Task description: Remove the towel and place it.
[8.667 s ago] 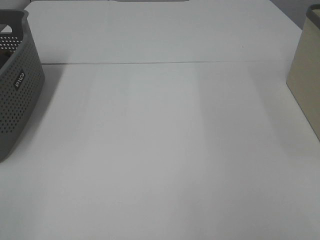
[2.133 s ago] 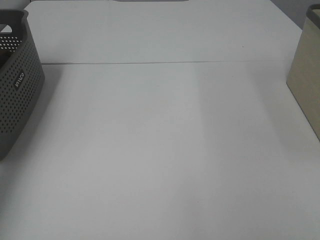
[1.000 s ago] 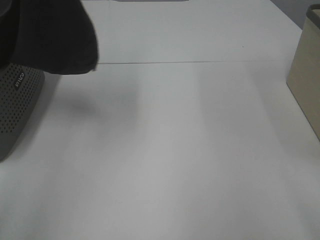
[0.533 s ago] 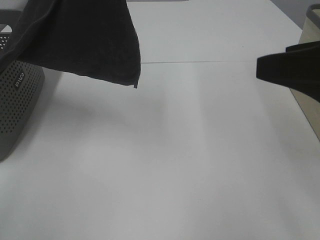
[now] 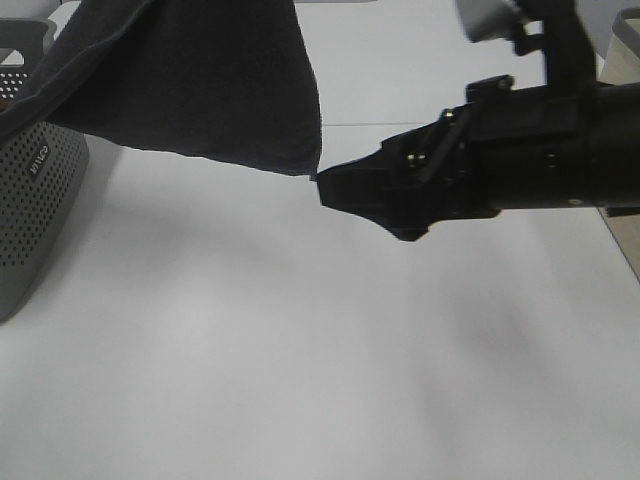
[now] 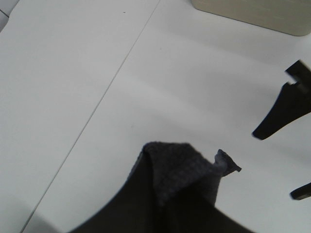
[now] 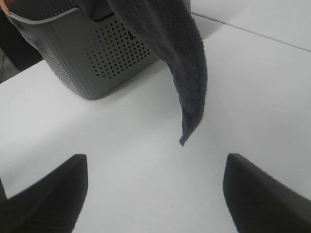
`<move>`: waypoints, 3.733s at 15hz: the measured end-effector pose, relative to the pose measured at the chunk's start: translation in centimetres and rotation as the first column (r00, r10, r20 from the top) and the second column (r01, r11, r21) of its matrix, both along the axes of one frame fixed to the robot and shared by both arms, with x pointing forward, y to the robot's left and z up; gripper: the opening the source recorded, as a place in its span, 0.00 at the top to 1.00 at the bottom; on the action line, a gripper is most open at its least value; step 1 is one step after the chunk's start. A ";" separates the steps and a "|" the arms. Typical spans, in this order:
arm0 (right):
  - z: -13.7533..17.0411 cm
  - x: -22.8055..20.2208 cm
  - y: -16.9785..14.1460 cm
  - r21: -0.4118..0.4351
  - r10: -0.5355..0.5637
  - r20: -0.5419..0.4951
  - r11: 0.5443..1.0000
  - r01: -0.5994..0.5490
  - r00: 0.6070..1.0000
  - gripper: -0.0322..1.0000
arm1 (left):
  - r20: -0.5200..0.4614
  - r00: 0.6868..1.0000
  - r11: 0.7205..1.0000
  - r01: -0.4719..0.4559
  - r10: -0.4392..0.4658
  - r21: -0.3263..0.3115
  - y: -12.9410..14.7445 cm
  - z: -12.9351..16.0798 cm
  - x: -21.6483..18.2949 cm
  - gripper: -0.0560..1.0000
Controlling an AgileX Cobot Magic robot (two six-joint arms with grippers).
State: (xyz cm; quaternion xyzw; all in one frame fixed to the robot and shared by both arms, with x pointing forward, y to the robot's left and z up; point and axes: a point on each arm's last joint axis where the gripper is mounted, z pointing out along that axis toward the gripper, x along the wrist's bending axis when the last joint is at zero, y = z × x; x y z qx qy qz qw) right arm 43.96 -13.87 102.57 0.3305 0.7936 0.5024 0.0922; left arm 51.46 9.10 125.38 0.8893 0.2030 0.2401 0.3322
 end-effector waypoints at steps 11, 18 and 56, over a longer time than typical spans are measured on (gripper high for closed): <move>-0.3 4.1 5.4 0.023 0.105 -0.033 0.994 -0.104 0.994 0.49 | -0.034 0.999 0.998 0.031 -0.032 -0.047 -0.4 0.0 -0.4 0.95; -0.7 4.1 5.1 -0.067 0.127 0.013 0.990 -0.126 0.992 0.74 | -0.023 0.999 0.999 0.021 -0.022 -0.032 -0.3 0.0 -0.2 0.95; 25.8 12.5 0.8 -0.272 -0.416 0.598 0.698 0.662 0.684 0.96 | 0.683 0.692 0.970 -0.208 0.236 -0.125 2.4 3.0 8.5 0.95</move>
